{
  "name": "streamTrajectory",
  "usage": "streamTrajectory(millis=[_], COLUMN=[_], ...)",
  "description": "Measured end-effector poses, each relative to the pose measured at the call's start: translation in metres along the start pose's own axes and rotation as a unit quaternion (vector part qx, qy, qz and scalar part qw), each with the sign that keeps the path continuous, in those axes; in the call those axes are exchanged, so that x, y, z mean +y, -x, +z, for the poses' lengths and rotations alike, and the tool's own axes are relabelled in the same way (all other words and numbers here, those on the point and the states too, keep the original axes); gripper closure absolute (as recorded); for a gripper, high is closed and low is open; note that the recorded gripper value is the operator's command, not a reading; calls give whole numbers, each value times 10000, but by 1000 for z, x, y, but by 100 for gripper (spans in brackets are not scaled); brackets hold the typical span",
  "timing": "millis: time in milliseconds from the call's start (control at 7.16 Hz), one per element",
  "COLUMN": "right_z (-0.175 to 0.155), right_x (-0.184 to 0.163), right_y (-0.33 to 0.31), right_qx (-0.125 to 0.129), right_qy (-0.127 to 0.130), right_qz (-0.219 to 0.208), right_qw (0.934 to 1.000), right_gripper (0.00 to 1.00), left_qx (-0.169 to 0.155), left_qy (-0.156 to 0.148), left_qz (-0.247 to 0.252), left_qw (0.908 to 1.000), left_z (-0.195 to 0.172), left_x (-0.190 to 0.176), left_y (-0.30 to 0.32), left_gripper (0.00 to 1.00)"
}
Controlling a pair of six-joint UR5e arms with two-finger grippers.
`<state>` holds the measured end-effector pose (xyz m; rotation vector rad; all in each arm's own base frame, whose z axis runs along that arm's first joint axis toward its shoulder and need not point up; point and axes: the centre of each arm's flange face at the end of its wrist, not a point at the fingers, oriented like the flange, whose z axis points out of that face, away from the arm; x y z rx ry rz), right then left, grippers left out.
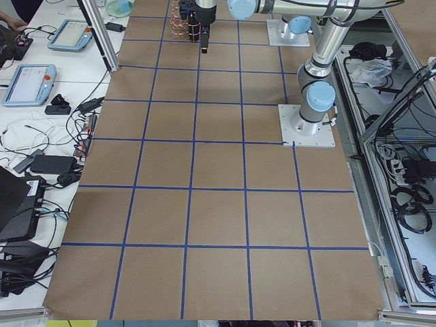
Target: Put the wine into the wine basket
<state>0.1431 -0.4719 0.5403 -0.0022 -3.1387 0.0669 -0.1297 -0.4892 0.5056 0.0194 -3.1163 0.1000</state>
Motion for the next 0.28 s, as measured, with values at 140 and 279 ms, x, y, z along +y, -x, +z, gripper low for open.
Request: streamTrajectory(millis=[140, 279], right_z=[1, 2], right_x=[-1, -1], right_y=[0, 1], right_qx=[-10, -16], right_qy=[-13, -13], right_qz=[-3, -4], right_qw=[10000, 10000], right_gripper=[0, 0], left_qx=[2, 5], left_qy=[-1, -1], left_qz=[0, 0], left_qw=[10000, 10000], left_z=[0, 0], left_x=[0, 0], left_y=[0, 0], left_gripper=[0, 0])
